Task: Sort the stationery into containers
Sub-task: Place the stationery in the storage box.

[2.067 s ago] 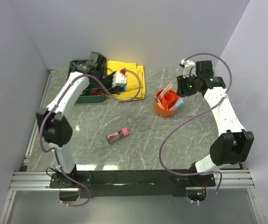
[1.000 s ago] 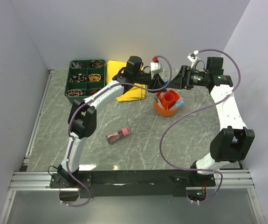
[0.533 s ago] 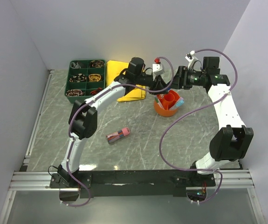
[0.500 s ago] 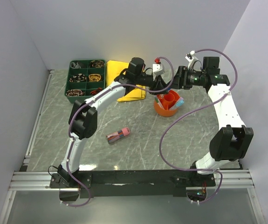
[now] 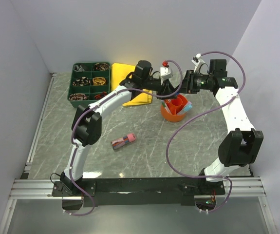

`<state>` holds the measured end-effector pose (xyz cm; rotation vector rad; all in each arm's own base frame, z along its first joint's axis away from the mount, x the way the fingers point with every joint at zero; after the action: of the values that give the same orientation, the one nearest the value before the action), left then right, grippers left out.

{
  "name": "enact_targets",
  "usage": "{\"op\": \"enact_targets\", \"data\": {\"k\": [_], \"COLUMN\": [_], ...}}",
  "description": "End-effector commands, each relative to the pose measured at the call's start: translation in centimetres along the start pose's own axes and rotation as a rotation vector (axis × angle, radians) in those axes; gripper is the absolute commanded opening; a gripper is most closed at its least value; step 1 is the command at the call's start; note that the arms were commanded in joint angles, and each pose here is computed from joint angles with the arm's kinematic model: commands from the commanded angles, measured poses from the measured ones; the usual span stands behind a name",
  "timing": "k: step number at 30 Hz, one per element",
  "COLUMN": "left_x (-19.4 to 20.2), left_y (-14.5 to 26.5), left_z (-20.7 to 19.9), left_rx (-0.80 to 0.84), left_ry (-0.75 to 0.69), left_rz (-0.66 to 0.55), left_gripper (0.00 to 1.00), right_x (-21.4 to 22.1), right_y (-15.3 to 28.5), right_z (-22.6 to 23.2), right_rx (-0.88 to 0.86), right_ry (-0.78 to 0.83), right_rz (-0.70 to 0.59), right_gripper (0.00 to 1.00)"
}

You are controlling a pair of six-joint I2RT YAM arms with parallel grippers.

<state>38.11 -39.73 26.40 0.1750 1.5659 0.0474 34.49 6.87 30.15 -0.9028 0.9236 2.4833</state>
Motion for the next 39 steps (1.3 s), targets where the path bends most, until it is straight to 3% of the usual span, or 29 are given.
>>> {"op": "enact_targets", "data": {"k": [1, 2, 6, 8, 17, 27, 39], "left_x": [-3.9, -3.9, -3.7, -3.6, -2.2, 0.0, 1.4], "left_y": [1.2, 1.3, 3.0, 4.2, 9.8, 13.6, 15.2], "left_z": [-0.4, -0.2, 0.0, 0.1, -2.3, -5.6, -5.6], "left_rx": [-0.084, -0.108, -0.223, -0.271, -0.454, -0.506, -0.541], "left_ry": [-0.100, -0.107, -0.193, -0.205, -0.169, -0.121, -0.104], "left_rz": [-0.029, -0.013, 0.072, 0.088, 0.182, 0.272, 0.326], "left_gripper": [0.40, 0.56, 0.78, 0.99, 0.99, 1.00, 1.00], "right_x": [-1.1, -1.2, -1.9, -2.0, -2.4, -3.0, -1.3], "right_y": [1.0, 1.2, 1.8, 1.9, 1.3, -0.9, -3.9], "right_z": [1.2, 1.3, -0.2, -1.3, -5.6, -8.8, -10.9], "right_rx": [0.002, 0.012, 0.149, 0.205, 0.419, 0.483, 0.454], "right_ry": [0.099, 0.111, 0.169, 0.175, 0.213, 0.206, 0.159], "right_rz": [-0.038, -0.040, -0.050, -0.039, 0.006, 0.053, 0.150], "right_gripper": [0.15, 0.14, 0.13, 0.12, 0.10, 0.09, 0.09]}}
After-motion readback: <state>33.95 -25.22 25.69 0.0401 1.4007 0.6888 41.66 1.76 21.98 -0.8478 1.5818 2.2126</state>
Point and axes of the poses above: each gripper's point midway between its finger pads, its own y axis back along the fingers, its own z axis along the line the jaws close on, x = y × z, the point moved 8 cm from there along y, back along the fingers, and after that the axes turned 3 degrees about -y, right-handed, at the moved point
